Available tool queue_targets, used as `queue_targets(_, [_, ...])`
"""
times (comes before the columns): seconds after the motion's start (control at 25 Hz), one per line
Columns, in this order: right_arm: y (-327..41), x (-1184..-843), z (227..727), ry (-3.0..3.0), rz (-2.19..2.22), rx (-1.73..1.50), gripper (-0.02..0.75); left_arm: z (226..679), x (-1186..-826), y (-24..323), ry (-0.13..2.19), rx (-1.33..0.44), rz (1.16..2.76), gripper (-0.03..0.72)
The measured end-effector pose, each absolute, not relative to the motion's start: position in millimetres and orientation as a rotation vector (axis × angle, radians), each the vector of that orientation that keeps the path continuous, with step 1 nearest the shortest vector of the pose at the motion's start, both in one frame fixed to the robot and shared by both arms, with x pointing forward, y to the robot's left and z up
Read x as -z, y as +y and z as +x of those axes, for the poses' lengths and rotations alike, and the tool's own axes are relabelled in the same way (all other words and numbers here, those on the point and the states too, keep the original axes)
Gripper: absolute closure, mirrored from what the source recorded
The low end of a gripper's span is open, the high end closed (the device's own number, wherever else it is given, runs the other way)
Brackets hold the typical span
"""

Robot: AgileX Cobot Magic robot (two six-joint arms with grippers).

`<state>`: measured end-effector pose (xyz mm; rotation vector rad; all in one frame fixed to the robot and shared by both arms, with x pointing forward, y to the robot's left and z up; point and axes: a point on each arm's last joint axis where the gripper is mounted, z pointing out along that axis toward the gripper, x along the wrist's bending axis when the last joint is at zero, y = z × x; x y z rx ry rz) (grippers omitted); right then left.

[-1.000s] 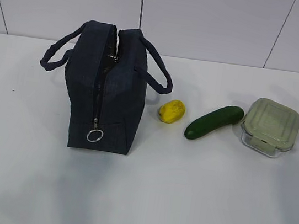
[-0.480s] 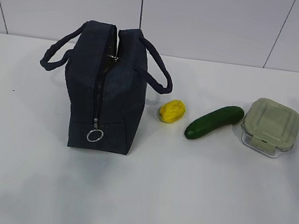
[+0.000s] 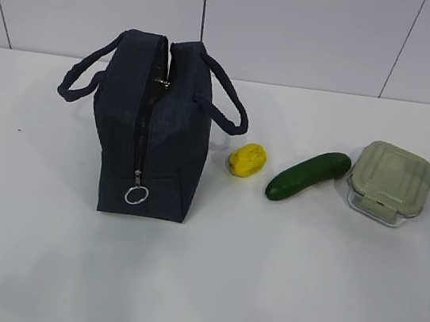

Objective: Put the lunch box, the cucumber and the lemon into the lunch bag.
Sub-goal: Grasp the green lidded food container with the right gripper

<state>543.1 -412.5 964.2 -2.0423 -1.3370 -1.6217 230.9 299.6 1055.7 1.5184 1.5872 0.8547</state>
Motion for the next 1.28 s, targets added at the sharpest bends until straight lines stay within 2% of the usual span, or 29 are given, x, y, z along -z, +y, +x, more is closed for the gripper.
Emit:
queue_targets(0.24, [-416, -946, 547, -1.318, -2.045, 1.581, 0.157, 231, -1056, 300, 1.587, -0.855, 1.518, 0.371])
queue_targets(0.88, [-419, -948, 551, -1.297, -2.047, 1.657, 0.158, 231, -1056, 300, 1.587, -0.854, 1.519, 0.371])
queue_targets(1.28, [-438, -908, 579, -1.266, -2.05, 1.611, 0.157, 231, -1056, 300, 1.587, -0.854, 1.519, 0.371])
